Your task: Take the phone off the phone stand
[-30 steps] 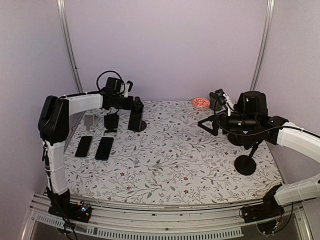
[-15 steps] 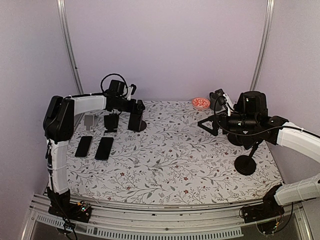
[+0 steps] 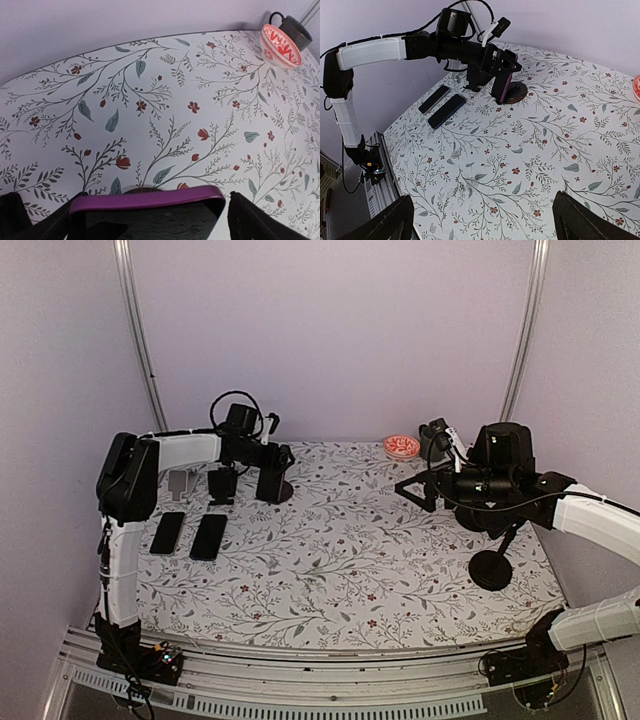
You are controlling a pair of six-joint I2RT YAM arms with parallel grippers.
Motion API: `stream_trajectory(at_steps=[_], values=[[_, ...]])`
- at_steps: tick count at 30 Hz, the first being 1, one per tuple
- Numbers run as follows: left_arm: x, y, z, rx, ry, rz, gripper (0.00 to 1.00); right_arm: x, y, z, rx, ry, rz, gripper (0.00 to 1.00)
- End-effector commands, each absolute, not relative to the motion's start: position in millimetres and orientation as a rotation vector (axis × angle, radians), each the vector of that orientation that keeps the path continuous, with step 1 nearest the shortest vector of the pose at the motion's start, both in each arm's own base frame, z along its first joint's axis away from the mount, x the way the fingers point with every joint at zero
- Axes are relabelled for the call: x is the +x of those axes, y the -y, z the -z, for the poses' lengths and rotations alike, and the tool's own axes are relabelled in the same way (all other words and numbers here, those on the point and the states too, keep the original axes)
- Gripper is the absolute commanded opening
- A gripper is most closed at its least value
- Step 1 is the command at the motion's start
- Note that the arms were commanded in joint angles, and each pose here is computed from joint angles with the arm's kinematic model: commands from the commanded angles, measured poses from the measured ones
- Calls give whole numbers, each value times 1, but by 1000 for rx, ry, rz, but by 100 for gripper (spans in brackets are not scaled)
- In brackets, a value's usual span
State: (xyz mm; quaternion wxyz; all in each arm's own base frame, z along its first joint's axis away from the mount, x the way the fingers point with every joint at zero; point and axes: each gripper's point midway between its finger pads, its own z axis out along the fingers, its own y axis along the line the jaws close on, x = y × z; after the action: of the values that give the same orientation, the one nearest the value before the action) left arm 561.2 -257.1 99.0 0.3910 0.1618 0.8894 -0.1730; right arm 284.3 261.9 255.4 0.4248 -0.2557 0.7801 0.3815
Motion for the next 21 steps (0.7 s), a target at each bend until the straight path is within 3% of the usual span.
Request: stream_trajectory(at_steps=[1, 21], values=[[564, 262, -103, 398, -2249, 437, 94, 288, -262, -259, -633, -1934, -957, 99], [558, 269, -137, 277, -2213, 365, 64, 286, -261, -263, -639, -1923, -956, 99]])
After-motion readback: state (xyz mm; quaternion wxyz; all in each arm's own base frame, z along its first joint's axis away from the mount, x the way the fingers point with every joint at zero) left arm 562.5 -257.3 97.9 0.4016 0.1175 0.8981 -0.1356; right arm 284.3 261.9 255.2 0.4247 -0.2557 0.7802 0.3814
